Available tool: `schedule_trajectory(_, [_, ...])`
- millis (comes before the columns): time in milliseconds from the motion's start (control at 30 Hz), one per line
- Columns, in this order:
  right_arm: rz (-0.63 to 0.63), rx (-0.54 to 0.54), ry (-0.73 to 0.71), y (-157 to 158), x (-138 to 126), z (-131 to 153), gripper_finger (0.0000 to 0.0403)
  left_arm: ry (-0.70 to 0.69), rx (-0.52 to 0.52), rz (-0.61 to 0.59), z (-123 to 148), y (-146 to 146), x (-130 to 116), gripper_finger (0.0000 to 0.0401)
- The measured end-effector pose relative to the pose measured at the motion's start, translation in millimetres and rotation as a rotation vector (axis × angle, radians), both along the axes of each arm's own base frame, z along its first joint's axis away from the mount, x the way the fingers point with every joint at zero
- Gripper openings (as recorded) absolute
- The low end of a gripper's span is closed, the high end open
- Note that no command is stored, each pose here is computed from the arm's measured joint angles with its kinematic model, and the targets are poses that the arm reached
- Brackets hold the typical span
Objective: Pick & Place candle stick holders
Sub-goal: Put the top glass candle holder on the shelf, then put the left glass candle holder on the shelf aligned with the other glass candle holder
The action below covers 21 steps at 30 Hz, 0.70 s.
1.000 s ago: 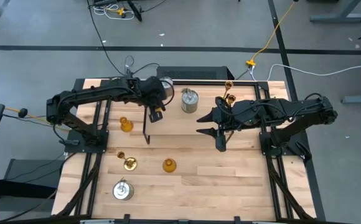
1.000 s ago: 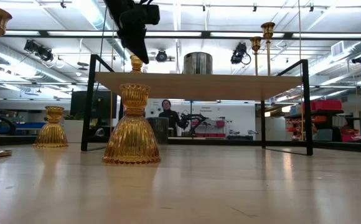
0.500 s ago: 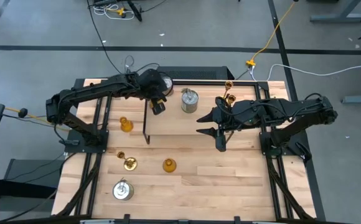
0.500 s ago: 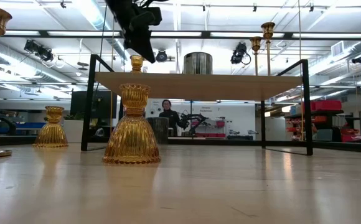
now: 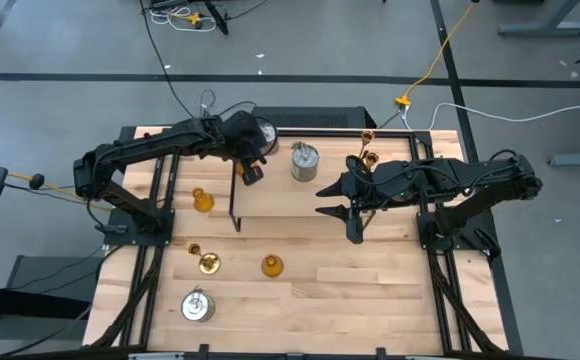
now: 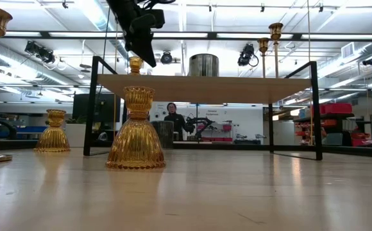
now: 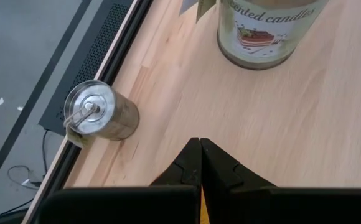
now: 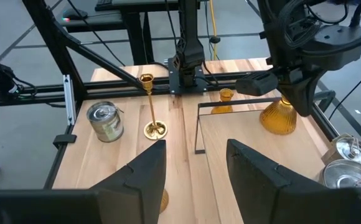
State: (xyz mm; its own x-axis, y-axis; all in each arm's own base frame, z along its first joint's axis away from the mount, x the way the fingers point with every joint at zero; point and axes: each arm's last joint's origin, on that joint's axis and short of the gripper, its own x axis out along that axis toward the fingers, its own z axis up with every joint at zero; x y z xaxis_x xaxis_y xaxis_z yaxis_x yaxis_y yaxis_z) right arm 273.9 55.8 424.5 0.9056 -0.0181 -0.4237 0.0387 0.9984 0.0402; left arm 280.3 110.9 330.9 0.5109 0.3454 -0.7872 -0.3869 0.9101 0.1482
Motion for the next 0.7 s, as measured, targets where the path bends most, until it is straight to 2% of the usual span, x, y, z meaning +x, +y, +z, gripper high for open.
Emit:
schedule_trajectory(133, [0.000, 0.000, 0.000, 0, 0, 0, 0.0168, -0.033, 0.002, -0.015, 3, -2, 3, 0.0001])
schedule_trajectory(367, [0.000, 0.000, 0.001, 0, 0, 0, 0.0168, -0.118, -0.020, -0.086, 26, -12, 9, 0.0002])
schedule_trajectory(700, [0.001, -0.002, 0.009, 0, 0, -1, 0.0168, -0.202, -0.081, -0.300, 50, -59, 20, 0.0002])
